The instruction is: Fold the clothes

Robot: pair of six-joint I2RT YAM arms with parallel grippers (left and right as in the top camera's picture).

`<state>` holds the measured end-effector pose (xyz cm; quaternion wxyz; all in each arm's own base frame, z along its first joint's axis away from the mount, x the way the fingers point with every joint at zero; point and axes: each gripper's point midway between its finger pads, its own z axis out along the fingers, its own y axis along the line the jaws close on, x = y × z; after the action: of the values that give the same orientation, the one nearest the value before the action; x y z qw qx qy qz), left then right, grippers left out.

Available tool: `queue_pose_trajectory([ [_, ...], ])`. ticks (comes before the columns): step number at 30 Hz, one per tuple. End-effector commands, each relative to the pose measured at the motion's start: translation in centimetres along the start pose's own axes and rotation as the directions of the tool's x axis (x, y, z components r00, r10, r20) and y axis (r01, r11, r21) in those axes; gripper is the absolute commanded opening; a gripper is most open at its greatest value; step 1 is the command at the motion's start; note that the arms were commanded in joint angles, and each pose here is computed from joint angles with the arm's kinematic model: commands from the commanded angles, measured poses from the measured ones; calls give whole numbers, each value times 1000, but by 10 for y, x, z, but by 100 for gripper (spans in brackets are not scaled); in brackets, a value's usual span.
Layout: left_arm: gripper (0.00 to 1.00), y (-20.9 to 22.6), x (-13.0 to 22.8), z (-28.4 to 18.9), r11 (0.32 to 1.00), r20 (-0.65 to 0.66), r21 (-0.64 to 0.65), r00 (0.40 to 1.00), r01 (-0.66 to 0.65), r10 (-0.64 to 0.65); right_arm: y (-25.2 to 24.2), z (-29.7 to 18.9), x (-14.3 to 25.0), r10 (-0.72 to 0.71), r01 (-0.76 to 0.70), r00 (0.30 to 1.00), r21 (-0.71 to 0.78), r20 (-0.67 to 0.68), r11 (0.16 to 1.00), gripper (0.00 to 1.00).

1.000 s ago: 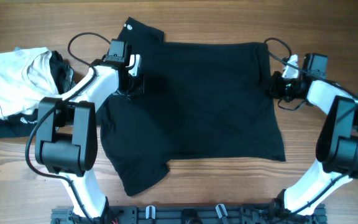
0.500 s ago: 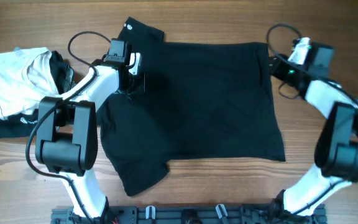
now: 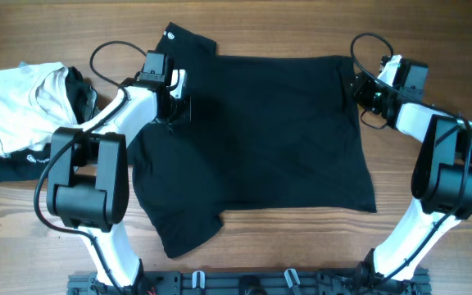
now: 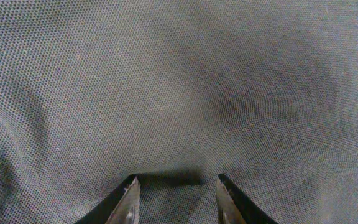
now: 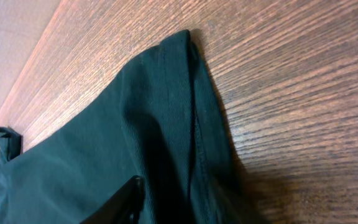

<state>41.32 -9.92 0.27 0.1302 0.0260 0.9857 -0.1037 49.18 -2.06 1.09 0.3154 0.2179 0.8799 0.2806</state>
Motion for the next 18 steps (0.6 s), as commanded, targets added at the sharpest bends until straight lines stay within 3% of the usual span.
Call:
queue_pose_trajectory([
  [1,40,1,12,15,1000,-47,3,999,-9,9,-4,13,8,8,-8,1000,1,-24,1000,36],
  [4,41,1,12,15,1000,-47,3,999,-8,8,1,20,12,-7,7,1000,-11,-29,1000,31],
  [10,41,1,12,15,1000,-48,3,999,-8,8,-3,20,6,8,-8,1000,-5,-3,1000,30],
  [12,41,1,12,15,1000,-47,3,999,-8,8,-3,18,0,25,-25,1000,-18,7,1000,22],
  [13,41,1,12,15,1000,-47,4,999,-8,8,0,18,-4,26,-26,999,-27,19,999,23],
  [15,41,1,12,15,1000,-47,4,999,-8,8,2,18,-11,52,-50,997,-35,50,998,38],
  [18,41,1,13,15,1000,-52,3,999,-7,8,1,17,-23,99,-97,990,-28,101,995,30],
])
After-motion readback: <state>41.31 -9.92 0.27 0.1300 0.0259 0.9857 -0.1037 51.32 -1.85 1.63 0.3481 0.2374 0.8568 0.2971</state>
